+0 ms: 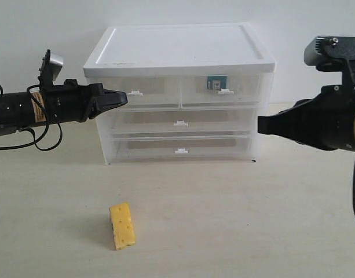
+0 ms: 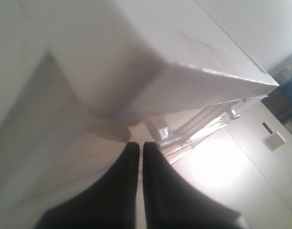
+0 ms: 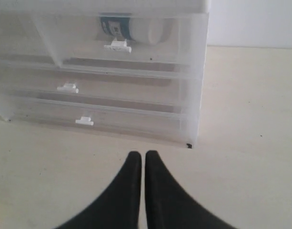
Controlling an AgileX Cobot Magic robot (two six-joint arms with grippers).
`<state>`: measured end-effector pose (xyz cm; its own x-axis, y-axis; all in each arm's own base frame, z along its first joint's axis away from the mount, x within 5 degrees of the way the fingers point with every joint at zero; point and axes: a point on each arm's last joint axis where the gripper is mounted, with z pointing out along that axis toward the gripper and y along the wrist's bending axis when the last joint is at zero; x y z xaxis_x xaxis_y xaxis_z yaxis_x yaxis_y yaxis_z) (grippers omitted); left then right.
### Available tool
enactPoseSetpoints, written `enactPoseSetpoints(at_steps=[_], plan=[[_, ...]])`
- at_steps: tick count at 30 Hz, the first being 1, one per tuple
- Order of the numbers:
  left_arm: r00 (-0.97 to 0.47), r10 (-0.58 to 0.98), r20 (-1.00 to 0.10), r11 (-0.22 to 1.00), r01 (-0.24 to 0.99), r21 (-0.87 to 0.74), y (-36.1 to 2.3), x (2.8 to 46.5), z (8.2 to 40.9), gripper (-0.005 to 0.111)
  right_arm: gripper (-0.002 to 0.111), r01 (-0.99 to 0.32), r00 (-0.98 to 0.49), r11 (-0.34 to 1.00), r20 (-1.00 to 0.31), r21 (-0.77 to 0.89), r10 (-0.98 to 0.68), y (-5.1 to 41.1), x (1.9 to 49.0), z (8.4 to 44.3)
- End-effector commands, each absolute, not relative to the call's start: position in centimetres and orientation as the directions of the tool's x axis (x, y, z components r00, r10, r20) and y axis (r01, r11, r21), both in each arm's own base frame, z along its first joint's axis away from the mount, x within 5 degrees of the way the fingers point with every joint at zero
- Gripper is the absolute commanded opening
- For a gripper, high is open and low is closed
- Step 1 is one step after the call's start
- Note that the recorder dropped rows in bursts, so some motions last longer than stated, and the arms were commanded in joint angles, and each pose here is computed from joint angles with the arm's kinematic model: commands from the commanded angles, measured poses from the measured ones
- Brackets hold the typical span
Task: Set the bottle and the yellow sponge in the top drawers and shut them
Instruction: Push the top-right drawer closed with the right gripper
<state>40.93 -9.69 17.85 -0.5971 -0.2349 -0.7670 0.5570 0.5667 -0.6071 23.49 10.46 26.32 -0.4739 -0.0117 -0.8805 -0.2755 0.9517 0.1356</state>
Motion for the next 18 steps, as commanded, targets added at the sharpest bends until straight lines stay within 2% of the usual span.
enactPoseSetpoints(at_steps=[1,5,13,14,18], plan=[[-0.576,-0.318,-0.753,0.636,0.46,-0.62,-8.3,42.2,17.8,0.004,0.0,-0.272,-0.453,0.958,-0.89,0.093,-0.042,11.1,25.3,26.8],[-0.576,-0.32,-0.753,0.636,0.459,-0.621,-8.3,42.2,17.8,0.004,0.0,-0.208,-0.452,0.976,-0.891,0.056,-0.046,11.3,27.4,26.3],[-0.576,-0.32,-0.753,0.636,0.459,-0.621,-8.3,42.2,17.8,0.004,0.0,-0.225,-0.442,0.972,-0.896,0.061,-0.046,13.4,31.5,26.7],[-0.576,-0.318,-0.753,0.636,0.46,-0.62,-8.3,42.2,17.8,0.004,0.0,-0.241,-0.455,0.968,-0.889,0.074,-0.045,13.6,32.0,26.4],[-0.576,-0.318,-0.753,0.636,0.46,-0.62,-8.3,42.2,17.8,0.004,0.0,-0.45,-0.575,0.843,-0.818,0.293,-0.023,13.8,32.5,26.1]])
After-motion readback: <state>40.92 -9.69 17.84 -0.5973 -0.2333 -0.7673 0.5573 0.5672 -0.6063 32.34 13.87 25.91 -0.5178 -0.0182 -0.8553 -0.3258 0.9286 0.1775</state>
